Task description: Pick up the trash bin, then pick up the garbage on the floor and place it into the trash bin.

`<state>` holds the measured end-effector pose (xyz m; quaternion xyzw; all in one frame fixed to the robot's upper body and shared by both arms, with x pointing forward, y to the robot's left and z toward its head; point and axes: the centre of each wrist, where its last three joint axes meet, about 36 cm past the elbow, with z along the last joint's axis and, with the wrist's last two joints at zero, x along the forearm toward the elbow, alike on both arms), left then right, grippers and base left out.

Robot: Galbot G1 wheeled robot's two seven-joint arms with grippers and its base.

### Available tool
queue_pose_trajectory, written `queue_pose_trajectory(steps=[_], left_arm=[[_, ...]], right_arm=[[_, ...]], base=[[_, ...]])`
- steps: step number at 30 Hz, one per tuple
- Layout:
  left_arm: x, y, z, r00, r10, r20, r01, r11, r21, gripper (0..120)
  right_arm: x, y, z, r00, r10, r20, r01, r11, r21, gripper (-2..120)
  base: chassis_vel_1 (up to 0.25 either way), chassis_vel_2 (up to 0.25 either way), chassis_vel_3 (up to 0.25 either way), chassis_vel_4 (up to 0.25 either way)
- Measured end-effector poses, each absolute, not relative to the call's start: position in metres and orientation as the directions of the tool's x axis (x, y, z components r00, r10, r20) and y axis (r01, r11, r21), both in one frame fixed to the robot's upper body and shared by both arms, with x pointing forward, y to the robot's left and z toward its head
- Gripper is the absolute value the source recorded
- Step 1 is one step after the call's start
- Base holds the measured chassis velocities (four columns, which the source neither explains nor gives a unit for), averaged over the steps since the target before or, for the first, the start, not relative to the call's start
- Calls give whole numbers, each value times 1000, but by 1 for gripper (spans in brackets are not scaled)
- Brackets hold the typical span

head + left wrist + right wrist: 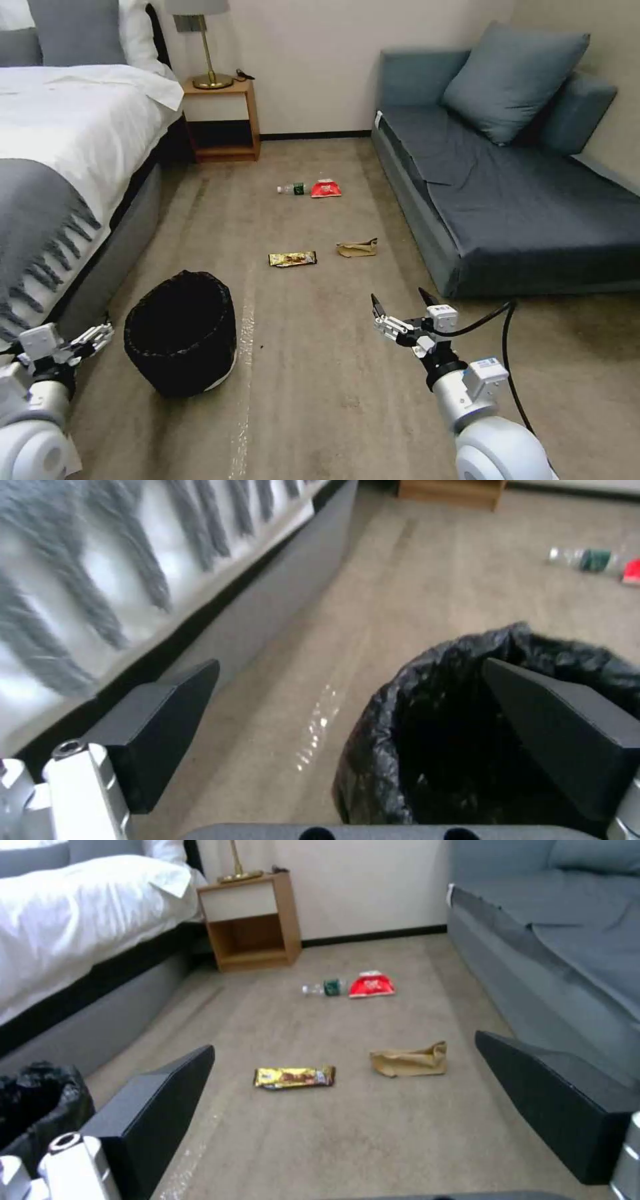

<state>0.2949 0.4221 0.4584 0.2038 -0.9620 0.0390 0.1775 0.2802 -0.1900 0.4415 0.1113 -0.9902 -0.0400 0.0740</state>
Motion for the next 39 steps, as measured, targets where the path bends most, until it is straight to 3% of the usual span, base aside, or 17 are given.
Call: queue_pose_trajectory(steps=[12,17,23,39], left_arm=[[333,460,428,-824,-379,421,-405,914,28,99],[344,453,410,-840,-311,445,-341,940,14,99],[343,450,417,-862,-248,442,-258,965,39,99],[361,451,399,-818,-270,509,-274,959,68,99]], right_arm=[[303,-206,422,-969,-186,163,-180,982,49,100],[309,-212,418,-967,-184,175,-181,983,35,100],[314,-208,411,-963,-194,186,-190,981,39,100],[319,-211,411,-963,-196,186,-194,981,33,100]], base=[[0,0,0,0],[0,0,0,0],[0,0,0,0],[0,0,0,0]])
